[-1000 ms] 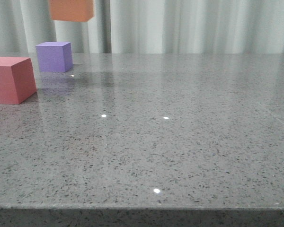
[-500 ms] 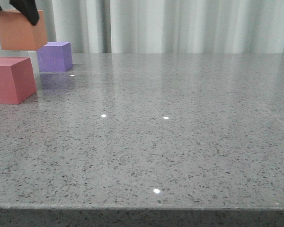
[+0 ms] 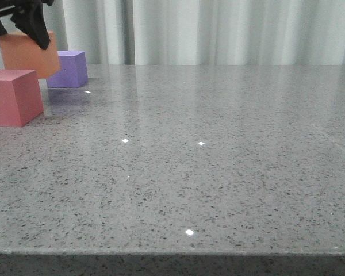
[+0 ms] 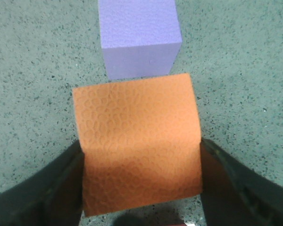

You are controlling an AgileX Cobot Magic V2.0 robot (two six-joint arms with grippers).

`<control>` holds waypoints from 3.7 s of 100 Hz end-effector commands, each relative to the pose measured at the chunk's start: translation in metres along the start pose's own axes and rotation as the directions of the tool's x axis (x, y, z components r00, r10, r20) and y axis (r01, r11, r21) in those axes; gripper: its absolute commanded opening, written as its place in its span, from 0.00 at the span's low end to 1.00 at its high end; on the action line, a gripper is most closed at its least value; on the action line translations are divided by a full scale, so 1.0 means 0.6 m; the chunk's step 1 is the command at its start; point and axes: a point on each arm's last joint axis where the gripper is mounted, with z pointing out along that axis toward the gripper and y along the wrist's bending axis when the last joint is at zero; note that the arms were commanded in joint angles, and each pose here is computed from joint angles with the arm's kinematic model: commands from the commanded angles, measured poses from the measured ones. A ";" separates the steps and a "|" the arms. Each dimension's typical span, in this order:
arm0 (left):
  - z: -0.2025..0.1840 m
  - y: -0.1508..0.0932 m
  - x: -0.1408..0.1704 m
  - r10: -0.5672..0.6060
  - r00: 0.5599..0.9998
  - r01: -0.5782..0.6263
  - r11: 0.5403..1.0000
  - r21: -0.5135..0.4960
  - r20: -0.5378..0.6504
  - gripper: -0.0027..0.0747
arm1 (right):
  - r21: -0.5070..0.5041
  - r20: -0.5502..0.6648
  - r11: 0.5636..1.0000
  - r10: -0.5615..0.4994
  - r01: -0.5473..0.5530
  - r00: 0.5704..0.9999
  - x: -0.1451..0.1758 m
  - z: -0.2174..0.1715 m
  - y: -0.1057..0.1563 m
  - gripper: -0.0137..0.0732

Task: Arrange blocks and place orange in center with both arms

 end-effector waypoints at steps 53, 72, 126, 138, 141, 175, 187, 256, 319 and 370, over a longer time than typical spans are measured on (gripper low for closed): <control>0.024 -0.003 -0.020 -0.016 0.996 0.014 1.000 0.020 0.093 0.44 | -0.007 0.098 1.000 -0.028 0.029 0.995 -0.024 -0.003 0.002 0.08; 0.044 -0.003 -0.013 -0.012 0.998 0.012 1.000 0.017 0.056 0.44 | -0.007 0.098 1.000 -0.028 0.029 0.995 -0.024 -0.003 0.002 0.08; -0.004 -0.003 -0.026 -0.007 0.995 0.005 1.000 0.017 0.096 0.87 | -0.007 0.098 1.000 -0.028 0.029 0.995 -0.024 -0.003 0.002 0.08; -0.058 -0.003 -0.036 -0.008 0.985 0.004 1.000 0.022 0.170 0.87 | -0.007 0.098 1.000 -0.028 0.029 0.995 -0.024 -0.003 0.002 0.08; -0.073 -0.003 -0.039 -0.008 0.982 0.004 1.000 0.023 0.190 0.87 | -0.007 0.098 1.000 -0.028 0.029 0.995 -0.024 -0.003 0.002 0.08; -0.267 0.003 0.006 0.006 0.894 -0.015 1.000 0.017 0.448 0.87 | -0.007 0.098 1.000 -0.028 0.029 0.995 -0.024 -0.003 0.002 0.08; -0.308 0.007 0.061 0.005 0.874 -0.016 1.000 0.019 0.485 0.87 | -0.007 0.098 1.000 -0.028 0.029 0.995 -0.024 -0.003 0.002 0.08; -0.383 0.026 0.389 -0.005 0.720 -0.022 0.999 0.029 0.694 0.51 | -0.007 0.098 1.000 -0.028 0.029 0.995 -0.024 -0.003 0.002 0.08; -0.388 0.026 0.402 -0.008 0.706 -0.021 0.999 0.033 0.708 0.01 | -0.007 0.098 1.000 -0.028 0.029 0.995 -0.024 -0.003 0.002 0.08; -0.366 0.028 0.402 0.025 0.648 -0.040 0.999 0.001 0.762 0.01 | -0.007 0.098 1.000 -0.028 0.029 0.995 -0.024 -0.003 0.002 0.08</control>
